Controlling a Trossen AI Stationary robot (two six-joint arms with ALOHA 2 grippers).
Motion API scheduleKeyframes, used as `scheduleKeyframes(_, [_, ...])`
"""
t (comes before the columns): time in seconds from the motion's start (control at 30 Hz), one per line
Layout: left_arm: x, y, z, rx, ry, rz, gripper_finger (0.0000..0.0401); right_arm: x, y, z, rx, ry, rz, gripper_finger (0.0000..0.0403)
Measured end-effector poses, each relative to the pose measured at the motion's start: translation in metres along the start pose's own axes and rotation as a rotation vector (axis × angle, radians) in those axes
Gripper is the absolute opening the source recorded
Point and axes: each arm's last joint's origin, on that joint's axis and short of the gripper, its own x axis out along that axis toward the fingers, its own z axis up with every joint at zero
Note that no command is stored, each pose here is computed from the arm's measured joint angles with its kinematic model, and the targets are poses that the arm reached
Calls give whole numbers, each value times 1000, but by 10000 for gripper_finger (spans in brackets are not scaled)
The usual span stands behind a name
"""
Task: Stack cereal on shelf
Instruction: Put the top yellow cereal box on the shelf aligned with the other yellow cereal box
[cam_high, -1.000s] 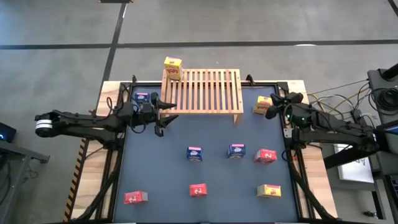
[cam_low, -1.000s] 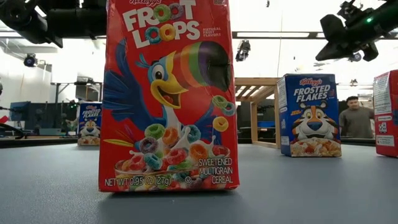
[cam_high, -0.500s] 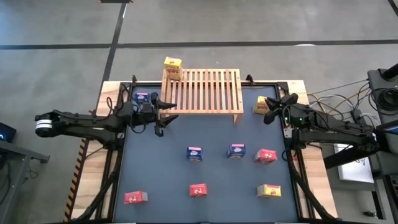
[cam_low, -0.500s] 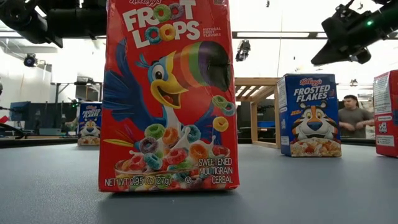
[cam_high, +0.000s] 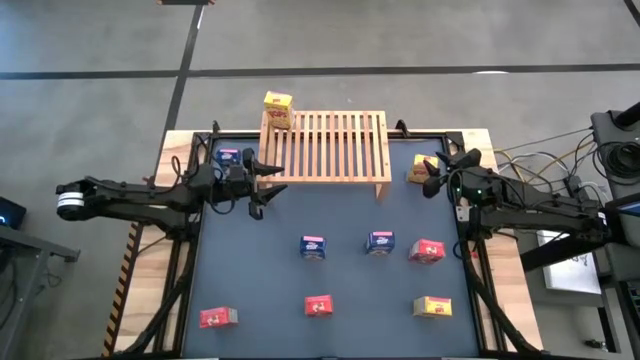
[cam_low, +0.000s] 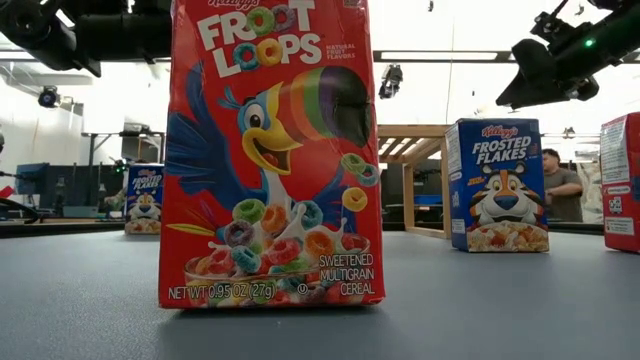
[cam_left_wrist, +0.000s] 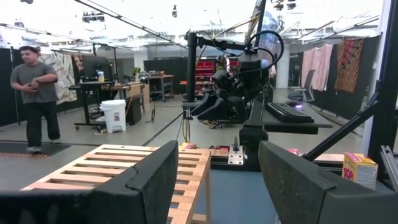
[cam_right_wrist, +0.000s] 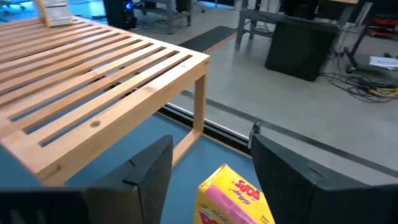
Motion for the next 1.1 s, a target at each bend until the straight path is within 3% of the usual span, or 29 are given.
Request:
scheduleKeyframes(0.3, [0,0,0,0,2,0,207,1,-1,-2,39,-3,-34,316])
scheduleKeyframes(0.43, [0,0,0,0,3,0,207,1,-1,-2,42,-3,-30,342])
scheduleKeyframes(0.6, [0,0,0,0,4,0,207,1,1,-3,234,18,19,349])
scheduleKeyframes(0.67, [0,0,0,0,4,0,207,0,1,0,259,7,27,350])
scheduleKeyframes(0.9, [0,0,0,0,3,0,207,-11,-4,24,199,2,26,350])
scheduleKeyframes(1.1, [-7,0,7,-9,-6,0,207,-11,0,43,94,108,-24,350])
